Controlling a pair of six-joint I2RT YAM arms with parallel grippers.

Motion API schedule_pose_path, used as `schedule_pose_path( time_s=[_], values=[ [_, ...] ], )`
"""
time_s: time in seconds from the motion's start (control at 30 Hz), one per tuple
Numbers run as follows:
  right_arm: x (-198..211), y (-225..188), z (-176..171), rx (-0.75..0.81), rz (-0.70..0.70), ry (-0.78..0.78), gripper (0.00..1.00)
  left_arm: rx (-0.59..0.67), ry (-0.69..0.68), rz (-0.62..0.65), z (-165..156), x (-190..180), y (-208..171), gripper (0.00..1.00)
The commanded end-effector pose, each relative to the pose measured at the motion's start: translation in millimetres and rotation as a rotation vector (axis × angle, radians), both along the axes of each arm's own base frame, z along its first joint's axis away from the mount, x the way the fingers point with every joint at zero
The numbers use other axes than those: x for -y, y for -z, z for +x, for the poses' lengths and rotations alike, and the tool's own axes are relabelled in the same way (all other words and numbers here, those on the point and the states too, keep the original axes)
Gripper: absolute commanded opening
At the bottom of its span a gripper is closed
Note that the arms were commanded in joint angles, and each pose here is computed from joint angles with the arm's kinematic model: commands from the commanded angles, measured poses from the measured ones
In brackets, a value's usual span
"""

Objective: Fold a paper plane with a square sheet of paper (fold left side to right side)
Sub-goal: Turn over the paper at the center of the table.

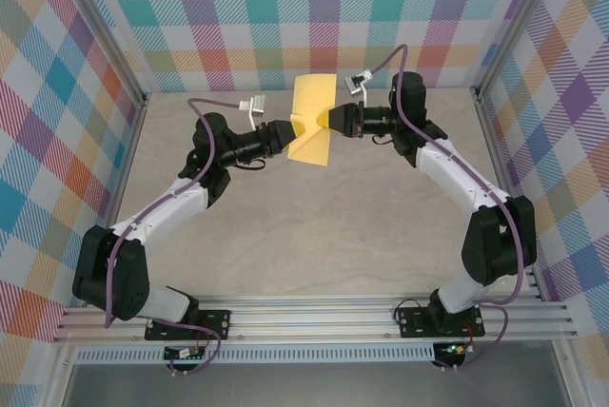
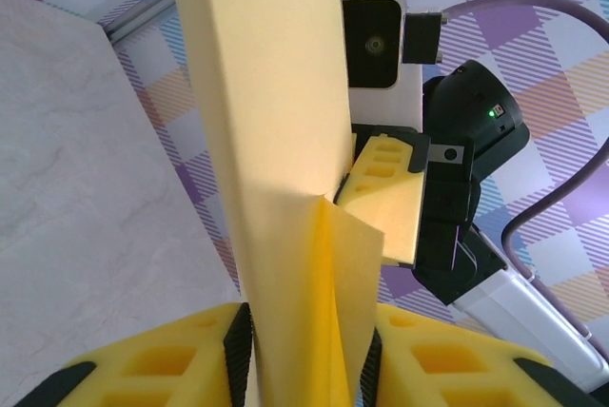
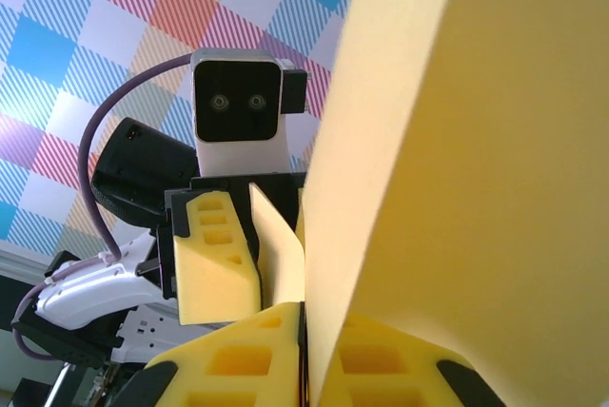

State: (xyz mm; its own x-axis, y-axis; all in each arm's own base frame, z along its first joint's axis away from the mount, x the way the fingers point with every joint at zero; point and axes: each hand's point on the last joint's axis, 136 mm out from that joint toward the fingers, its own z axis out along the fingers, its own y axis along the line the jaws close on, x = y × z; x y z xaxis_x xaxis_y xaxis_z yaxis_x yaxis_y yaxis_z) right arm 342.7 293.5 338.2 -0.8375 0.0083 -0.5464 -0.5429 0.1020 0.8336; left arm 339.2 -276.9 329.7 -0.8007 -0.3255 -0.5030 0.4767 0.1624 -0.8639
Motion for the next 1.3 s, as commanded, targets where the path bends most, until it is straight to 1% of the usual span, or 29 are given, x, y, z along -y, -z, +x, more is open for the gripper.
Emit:
schedule_pose_path(
  time_s=[0.0, 0.1, 0.17, 0.23, 0.37, 0.47, 0.5, 0.57, 0.63, 0.7, 0.73, 0.77, 0.8, 0.9, 1.0, 1.13, 1.27],
  values=[
    [5.0, -12.6, -7.6, 0.049, 0.015, 0.003, 0.1, 0.017, -0.005, -0.024, -5.7, 1.2, -3.9, 0.29],
    [6.2, -9.2, -7.2, 0.043, 0.005, 0.011, 0.11, 0.012, -0.015, -0.017, -5.7, 0.0, -1.2, 0.2],
    [7.1, -6.3, -7.0, 0.039, -0.003, 0.017, 0.14, 0.009, -0.021, -0.004, -5.7, -0.5, 1.7, 0.13],
    [8.9, -3.3, -6.2, 0.039, -0.019, 0.034, 0.2, 0.009, -0.034, 0.02, -5.3, -2.0, 5.8, 0.09],
    [20.7, 9.3, -1.3, 0.036, -0.101, 0.112, 0.36, 0.008, -0.067, 0.119, -6.6, -6.4, 20.6, 0.08],
    [43.4, 33.3, 8.7, 0.025, -0.269, 0.253, 0.45, 0.029, -0.108, 0.333, -13.9, -13.2, 44.9, 0.08],
    [54.8, 45.5, 12.2, 0.023, -0.358, 0.314, 0.51, 0.035, -0.135, 0.435, -16.1, -18.1, 56.7, 0.07],
    [81.6, 68.1, 18.7, 0.007, -0.53, 0.437, 0.58, 0.051, -0.17, 0.616, -22.0, -27.7, 76.3, 0.07],
    [115.3, 91.3, 22.1, -0.039, -0.696, 0.568, 0.68, 0.045, -0.218, 0.836, -27.7, -44.0, 101.5, 0.05],
    [146.3, 109.3, 23.6, -0.096, -0.798, 0.674, 0.77, 0.056, -0.267, 1.04, -30.6, -58.5, 119.7, 0.03],
    [159.1, 116.6, 23.0, -0.12, -0.831, 0.715, 0.83, 0.062, -0.315, 1.15, -28.4, -69.3, 127.3, 0.02],
    [168.5, 121.1, 22.7, -0.133, -0.851, 0.749, 0.9, 0.068, -0.333, 1.229, -29.3, -73.6, 132.8, 0.02],
    [177.8, 127.9, 21.1, -0.147, -0.871, 0.782, 0.99, 0.075, -0.36, 1.318, -29.0, -79.0, 138.4, 0.01],
    [190.8, 140.3, 18.0, -0.178, -0.885, 0.824, 1.0, 0.063, -0.429, 1.525, -26.6, -88.6, 153.4, 0.01],
    [199.6, 149.2, 16.2, -0.22, -0.891, 0.86, 1.0, 0.027, -0.469, 1.658, -21.3, -86.6, 166.2, 0.01],
    [208.3, 157.8, 14.7, -0.254, -0.912, 0.896, 1.0, -0.047, -0.449, 1.748, -14.5, -69.2, 191.9, 0.01],
    [211.4, 162.5, 12.4, -0.268, -0.931, 0.895, 1.0, -0.133, -0.392, 1.743, -10.2, -46.4, 218.5, 0.04]
  ],
)
